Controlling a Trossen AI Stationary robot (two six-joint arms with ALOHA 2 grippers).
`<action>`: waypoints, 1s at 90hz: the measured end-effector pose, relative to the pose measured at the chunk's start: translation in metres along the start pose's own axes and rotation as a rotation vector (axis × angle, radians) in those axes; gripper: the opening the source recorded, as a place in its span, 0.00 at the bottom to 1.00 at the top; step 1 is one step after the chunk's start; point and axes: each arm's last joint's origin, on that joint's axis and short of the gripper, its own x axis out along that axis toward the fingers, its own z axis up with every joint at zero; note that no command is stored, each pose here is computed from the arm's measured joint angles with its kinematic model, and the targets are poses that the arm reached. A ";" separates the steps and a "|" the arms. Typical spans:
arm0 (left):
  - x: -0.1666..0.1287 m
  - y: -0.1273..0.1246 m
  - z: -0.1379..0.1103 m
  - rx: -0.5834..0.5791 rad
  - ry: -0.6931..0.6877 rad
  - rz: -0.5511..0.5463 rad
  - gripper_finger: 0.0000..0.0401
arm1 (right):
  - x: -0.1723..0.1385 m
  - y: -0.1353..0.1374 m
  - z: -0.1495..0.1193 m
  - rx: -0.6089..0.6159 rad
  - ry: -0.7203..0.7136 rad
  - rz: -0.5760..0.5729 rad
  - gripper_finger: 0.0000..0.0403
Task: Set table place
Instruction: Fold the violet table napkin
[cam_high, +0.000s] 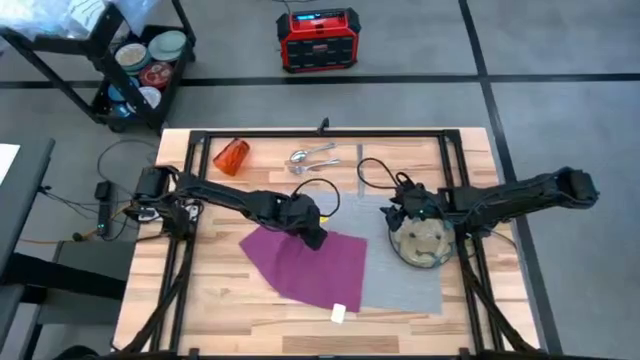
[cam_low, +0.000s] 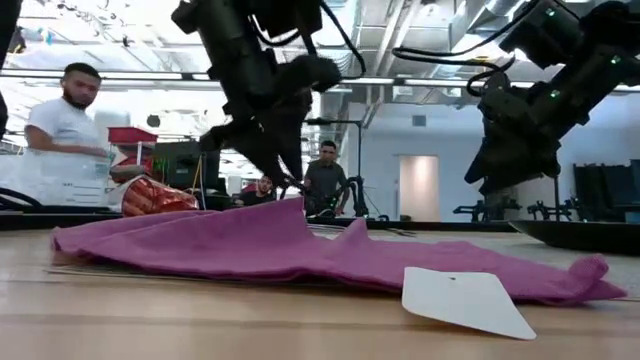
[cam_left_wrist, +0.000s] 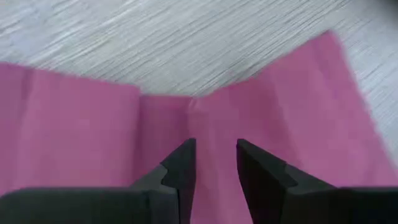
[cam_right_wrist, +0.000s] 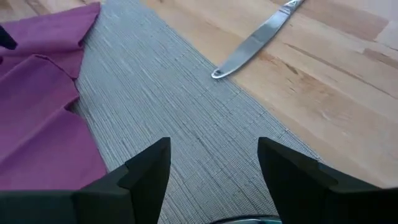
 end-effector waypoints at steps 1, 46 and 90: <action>0.000 0.000 0.000 0.002 -0.006 0.000 0.24 | 0.000 0.000 0.000 0.000 0.000 0.000 0.57; 0.018 -0.008 -0.010 0.046 -0.010 0.015 0.24 | 0.001 -0.003 0.004 0.023 -0.017 -0.015 0.57; 0.029 -0.001 -0.014 0.101 0.035 0.101 0.24 | 0.002 -0.004 0.004 0.037 -0.017 -0.017 0.57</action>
